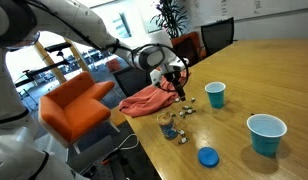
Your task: Put three of the sweets on the table in the cup on the left
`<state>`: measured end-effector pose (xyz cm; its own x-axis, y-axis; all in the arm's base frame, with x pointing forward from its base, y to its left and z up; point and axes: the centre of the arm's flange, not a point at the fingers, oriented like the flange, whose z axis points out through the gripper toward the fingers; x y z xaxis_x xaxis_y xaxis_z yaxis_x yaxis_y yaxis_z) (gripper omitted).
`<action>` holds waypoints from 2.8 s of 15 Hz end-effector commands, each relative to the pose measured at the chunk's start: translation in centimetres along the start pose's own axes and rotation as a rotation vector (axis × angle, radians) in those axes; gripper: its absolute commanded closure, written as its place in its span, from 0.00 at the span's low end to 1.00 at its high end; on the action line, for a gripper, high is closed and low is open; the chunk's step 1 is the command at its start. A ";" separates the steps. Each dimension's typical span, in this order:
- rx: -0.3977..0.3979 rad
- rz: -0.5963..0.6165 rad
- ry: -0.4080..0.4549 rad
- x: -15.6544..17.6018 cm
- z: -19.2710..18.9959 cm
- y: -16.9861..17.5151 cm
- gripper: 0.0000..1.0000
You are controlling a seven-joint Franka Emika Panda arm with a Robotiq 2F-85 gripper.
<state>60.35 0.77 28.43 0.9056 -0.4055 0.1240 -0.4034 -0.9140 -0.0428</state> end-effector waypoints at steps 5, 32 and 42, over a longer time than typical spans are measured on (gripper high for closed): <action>-0.040 0.061 0.061 2.8 6.8 -3.4 0.00; -0.026 0.099 0.058 1.7 8.9 -3.1 0.94; 0.174 0.305 0.300 8.3 -5.5 -0.7 0.94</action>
<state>67.32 -0.63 31.84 0.7279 -0.6065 0.3200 -0.5590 -0.7951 -0.2353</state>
